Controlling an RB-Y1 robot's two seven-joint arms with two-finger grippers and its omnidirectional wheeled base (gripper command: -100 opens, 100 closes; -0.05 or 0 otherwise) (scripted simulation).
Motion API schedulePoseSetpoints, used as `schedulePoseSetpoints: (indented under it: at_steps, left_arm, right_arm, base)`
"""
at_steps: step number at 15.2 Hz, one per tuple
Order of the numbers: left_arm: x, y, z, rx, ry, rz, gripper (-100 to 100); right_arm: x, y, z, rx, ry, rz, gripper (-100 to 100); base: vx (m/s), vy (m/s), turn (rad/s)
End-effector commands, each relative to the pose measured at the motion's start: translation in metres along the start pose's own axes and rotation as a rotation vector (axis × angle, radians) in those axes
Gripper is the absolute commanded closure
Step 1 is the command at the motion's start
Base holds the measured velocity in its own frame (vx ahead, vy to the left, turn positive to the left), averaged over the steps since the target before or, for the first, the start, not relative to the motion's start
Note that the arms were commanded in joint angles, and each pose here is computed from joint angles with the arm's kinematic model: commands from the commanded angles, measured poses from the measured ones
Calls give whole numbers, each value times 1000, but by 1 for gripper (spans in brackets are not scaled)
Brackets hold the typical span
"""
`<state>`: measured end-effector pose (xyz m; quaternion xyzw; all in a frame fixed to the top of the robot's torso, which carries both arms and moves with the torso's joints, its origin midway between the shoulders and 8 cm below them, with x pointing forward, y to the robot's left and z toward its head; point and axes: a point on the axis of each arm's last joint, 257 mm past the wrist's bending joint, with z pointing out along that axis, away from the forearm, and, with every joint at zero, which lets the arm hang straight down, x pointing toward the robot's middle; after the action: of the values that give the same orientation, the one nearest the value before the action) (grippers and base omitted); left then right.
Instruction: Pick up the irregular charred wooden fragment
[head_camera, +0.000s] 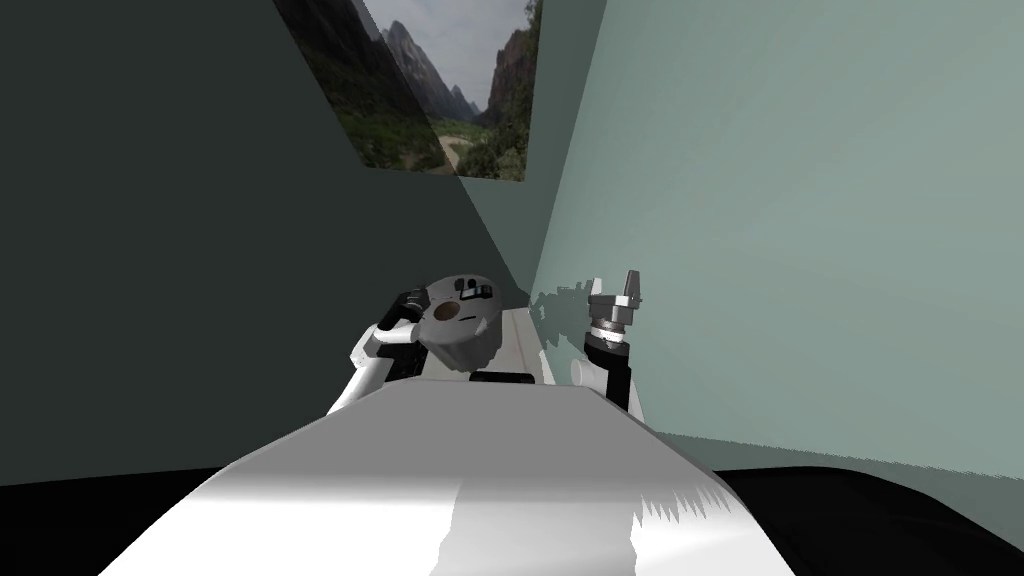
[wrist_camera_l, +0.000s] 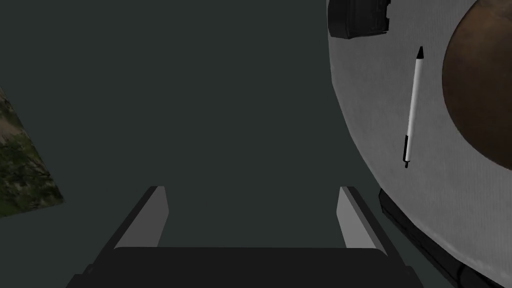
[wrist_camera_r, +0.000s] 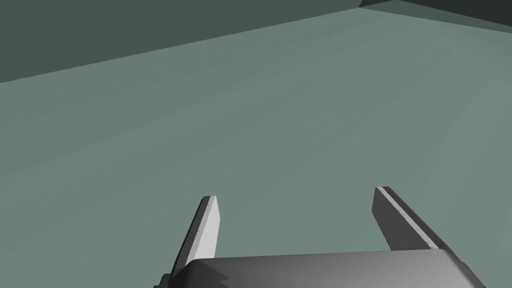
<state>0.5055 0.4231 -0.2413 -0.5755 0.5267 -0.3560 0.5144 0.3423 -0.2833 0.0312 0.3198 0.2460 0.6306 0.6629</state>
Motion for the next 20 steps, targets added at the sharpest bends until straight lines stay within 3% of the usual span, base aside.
schedulePoseSetpoints:
  at_steps: [1,4,6,11,20]
  left_arm:
    - [-4,14,4,-47,-10,-9,-100]
    - [-12,41,14,-141,-32,-36,-100]
    - [-12,45,13,-156,-32,-37,-100]
    - [-17,87,21,-305,-56,-87,-100]
    - [-11,146,16,-516,-67,-159,-100]
  right_arm:
    - [0,0,0,0,0,0,0]
    - [0,0,0,0,0,0,0]
    - [0,0,0,0,0,0,0]
    - [0,0,0,0,0,0,0]
    - [0,0,0,0,0,0,0]
  base:
    - [7,-45,-64]
    - [5,-57,-68]
    - [6,-48,-38]
    - [7,-58,-65]
    - [12,-51,-57]
